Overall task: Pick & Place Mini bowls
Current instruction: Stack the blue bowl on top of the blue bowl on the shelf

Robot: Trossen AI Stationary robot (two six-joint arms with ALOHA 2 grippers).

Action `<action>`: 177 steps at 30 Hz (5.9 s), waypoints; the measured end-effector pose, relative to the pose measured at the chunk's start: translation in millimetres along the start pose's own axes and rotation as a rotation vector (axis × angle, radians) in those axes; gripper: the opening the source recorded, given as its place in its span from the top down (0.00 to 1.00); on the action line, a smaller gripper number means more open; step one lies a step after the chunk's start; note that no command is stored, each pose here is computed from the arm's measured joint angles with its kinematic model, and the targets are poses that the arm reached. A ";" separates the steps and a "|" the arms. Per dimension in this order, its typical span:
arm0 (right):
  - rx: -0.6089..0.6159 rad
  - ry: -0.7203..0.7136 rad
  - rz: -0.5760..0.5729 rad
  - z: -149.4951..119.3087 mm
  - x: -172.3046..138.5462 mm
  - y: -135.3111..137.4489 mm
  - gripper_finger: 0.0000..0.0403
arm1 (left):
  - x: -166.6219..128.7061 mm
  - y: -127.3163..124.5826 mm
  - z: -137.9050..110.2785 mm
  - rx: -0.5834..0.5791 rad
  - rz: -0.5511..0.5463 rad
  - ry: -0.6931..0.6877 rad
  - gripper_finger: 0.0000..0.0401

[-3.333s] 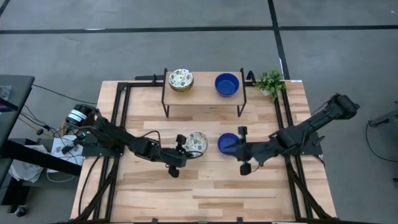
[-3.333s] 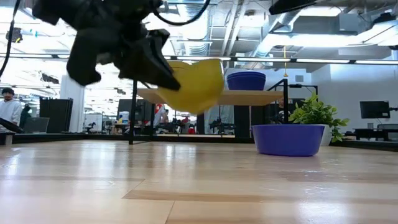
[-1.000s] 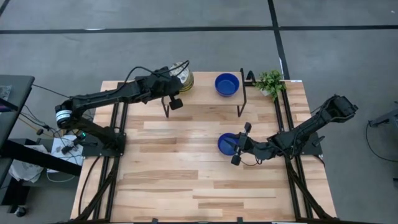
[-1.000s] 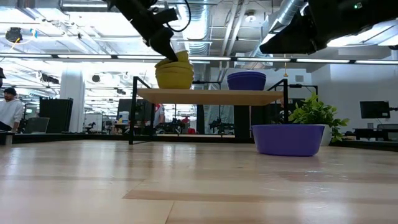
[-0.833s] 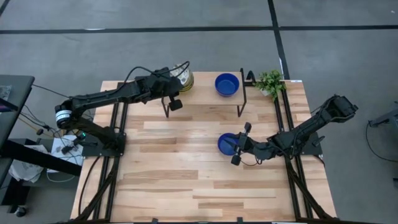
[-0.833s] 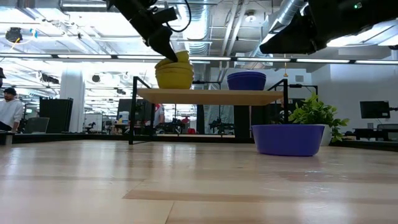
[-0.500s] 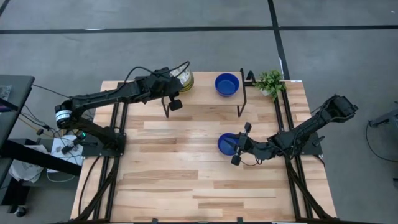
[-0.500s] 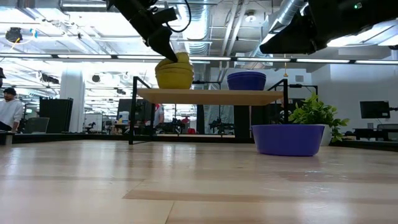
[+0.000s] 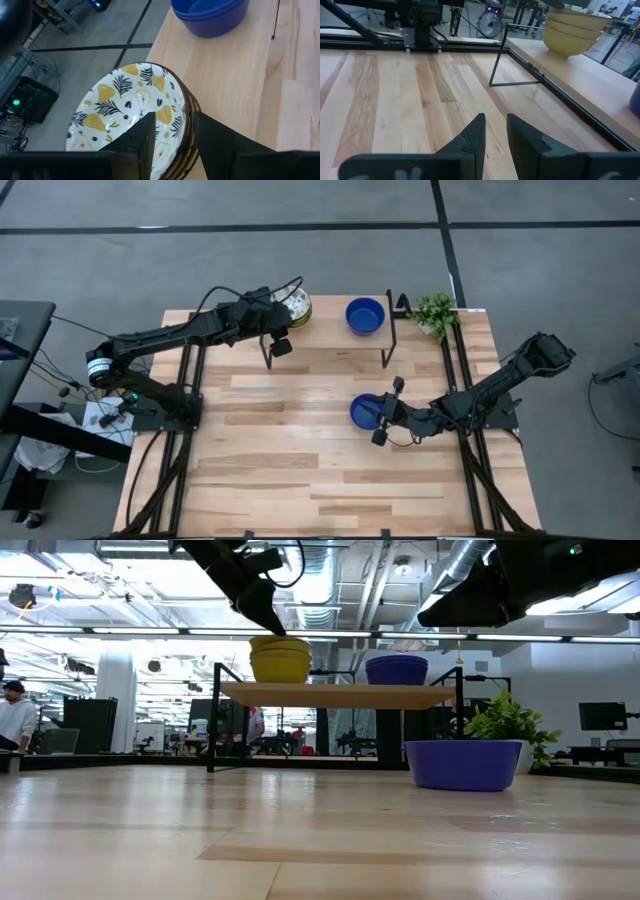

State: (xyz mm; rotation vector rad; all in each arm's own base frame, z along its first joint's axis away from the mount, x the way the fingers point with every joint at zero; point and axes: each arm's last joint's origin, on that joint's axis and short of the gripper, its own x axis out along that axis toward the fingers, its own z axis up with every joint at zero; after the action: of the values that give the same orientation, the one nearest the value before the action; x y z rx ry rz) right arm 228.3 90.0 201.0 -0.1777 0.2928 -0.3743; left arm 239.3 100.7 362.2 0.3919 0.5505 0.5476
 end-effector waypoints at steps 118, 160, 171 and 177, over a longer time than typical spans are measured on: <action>-0.106 0.737 0.359 -56.8 42.2 33.3 0.98 | -74.5 -151.2 -100.8 -0.332 -0.669 -0.382 0.70; -0.375 0.408 0.253 113.4 2.2 -43.3 1.00 | -74.9 -150.7 -99.7 -0.334 -0.668 -0.395 0.70; -0.317 0.346 0.012 124.8 35.6 -116.6 1.00 | -74.9 -150.6 -99.5 -0.332 -0.667 -0.398 0.70; -0.241 0.382 0.001 116.1 53.4 -151.7 1.00 | -75.0 -150.7 -99.5 -0.332 -0.667 -0.398 0.70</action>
State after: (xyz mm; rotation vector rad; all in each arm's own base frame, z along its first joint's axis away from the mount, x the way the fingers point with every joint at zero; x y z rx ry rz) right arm 261.6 -55.9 331.2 -0.3431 0.7155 -0.3704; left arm 184.6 -41.3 239.6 -0.0159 0.1738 -0.0908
